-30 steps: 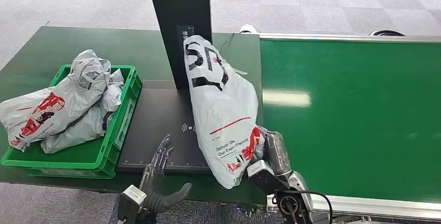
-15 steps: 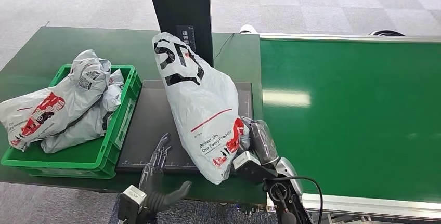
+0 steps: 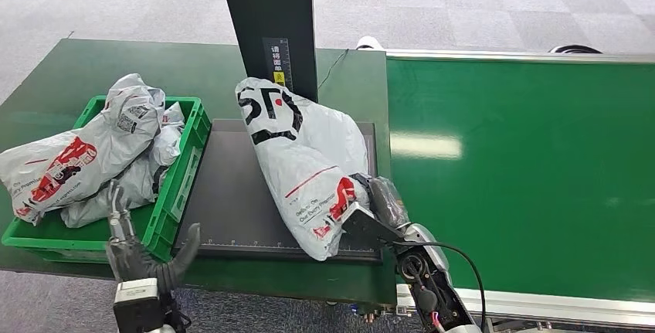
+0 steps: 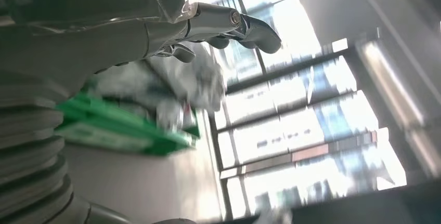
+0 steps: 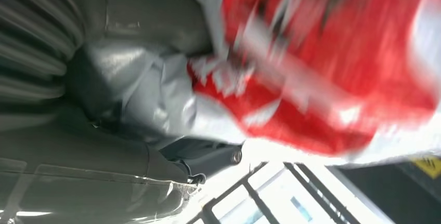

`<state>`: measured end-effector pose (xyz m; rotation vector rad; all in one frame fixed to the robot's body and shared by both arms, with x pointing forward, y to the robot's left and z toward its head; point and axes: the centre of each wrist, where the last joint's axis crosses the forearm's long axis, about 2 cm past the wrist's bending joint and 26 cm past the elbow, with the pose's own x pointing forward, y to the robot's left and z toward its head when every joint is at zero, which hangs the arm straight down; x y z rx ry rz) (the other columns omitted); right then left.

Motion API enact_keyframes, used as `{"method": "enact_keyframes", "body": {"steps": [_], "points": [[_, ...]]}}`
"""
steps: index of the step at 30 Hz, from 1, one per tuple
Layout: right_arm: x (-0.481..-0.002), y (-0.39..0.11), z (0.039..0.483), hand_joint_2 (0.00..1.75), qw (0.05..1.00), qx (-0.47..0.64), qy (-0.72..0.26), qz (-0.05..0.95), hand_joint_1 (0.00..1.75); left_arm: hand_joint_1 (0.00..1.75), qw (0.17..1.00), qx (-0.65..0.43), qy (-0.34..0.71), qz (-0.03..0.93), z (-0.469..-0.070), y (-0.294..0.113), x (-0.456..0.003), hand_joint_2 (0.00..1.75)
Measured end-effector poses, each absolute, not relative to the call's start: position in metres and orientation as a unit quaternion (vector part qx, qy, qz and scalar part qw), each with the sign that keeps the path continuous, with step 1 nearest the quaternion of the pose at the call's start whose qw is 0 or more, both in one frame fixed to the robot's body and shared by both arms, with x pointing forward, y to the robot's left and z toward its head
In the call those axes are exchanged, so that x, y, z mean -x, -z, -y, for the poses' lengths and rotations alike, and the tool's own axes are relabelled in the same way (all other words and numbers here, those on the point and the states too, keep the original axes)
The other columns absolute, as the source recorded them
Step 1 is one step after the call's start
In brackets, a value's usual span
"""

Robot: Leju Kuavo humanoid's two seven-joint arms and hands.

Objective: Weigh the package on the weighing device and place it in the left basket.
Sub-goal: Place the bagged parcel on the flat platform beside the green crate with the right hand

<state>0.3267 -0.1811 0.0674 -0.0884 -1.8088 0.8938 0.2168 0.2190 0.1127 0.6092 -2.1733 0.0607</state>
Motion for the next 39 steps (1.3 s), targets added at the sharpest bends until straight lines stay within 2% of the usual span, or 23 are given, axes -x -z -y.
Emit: {"method": "enact_keyframes", "body": {"steps": [4, 13, 26, 34, 39], "points": [[-0.323, -0.059, 0.183, 1.75, 0.539, 0.018, -0.386, 0.748, 0.0, 0.0, 0.407, -0.284, -0.09, 0.863, -0.229, -0.121, -0.22, 1.75], [-0.314, -0.051, 0.183, 1.75, 0.541, 0.01, -0.367, 0.756, 0.0, 0.0, 0.392, -0.286, -0.089, 0.87, -0.234, -0.126, -0.227, 1.75], [-0.305, -0.094, 0.195, 1.75, 0.484, -0.021, -0.099, 0.869, 0.0, 0.0, 0.39, -0.29, -0.061, 0.872, -0.232, -0.122, -0.228, 1.75], [-0.303, -0.114, 0.201, 1.75, 0.451, -0.02, -0.057, 0.891, 0.0, 0.0, 0.39, -0.292, -0.054, 0.872, -0.232, -0.12, -0.227, 1.75], [-0.301, -0.126, 0.207, 1.75, 0.435, -0.033, 0.009, 0.9, 0.0, 0.0, 0.38, -0.298, -0.028, 0.875, -0.229, -0.121, -0.227, 1.75]]}}
